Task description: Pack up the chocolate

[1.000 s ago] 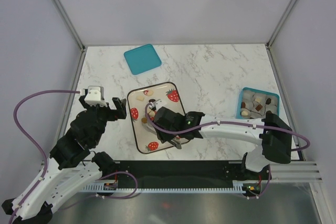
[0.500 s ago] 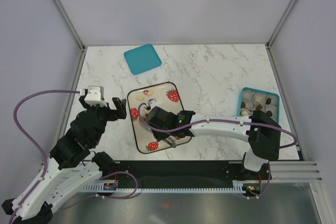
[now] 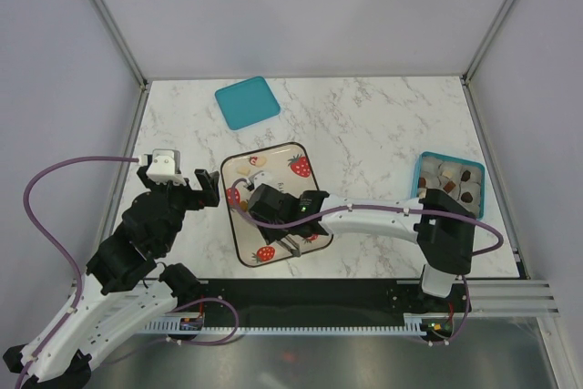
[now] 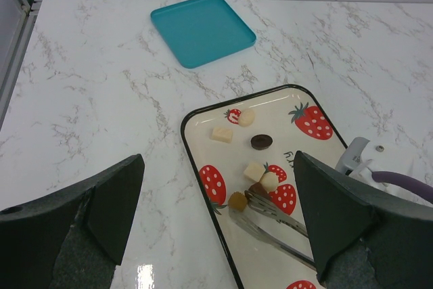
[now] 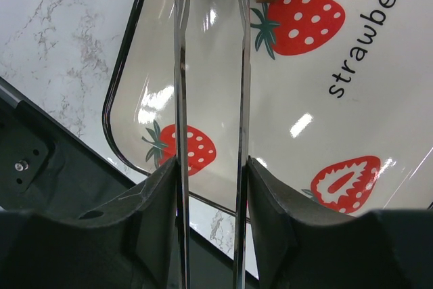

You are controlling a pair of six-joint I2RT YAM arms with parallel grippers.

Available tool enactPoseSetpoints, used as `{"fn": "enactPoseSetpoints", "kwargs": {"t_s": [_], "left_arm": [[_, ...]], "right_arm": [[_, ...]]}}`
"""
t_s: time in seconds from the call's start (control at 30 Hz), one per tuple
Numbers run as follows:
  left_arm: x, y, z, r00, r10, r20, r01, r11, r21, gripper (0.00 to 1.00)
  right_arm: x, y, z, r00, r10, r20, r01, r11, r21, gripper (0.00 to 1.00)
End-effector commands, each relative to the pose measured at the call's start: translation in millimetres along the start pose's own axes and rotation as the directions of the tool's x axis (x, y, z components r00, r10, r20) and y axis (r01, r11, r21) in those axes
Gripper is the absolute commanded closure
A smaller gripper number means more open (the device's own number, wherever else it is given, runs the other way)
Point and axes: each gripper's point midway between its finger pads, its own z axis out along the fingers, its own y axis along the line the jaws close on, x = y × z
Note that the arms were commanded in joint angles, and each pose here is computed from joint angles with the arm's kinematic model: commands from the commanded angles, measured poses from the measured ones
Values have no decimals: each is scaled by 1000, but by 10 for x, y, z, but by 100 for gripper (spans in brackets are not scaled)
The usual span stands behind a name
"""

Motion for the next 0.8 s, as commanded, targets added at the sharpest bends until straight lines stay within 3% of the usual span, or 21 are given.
{"fn": "enactPoseSetpoints", "kwargs": {"t_s": [0.0, 0.37, 0.77], "left_arm": [[-51, 18, 10, 999, -18, 28, 19, 1000, -16, 0], [-46, 24, 14, 999, -18, 29, 19, 1000, -20, 0], [-36, 17, 25, 1000, -13, 23, 14, 1000, -20, 0]], "right_arm": [[-252, 101, -2, 998, -5, 70, 5, 1000, -9, 50], [-237, 84, -38, 997, -9, 71, 10, 1000, -10, 59], [-447, 15, -725, 980, 71, 184, -59, 996, -70, 64]]}}
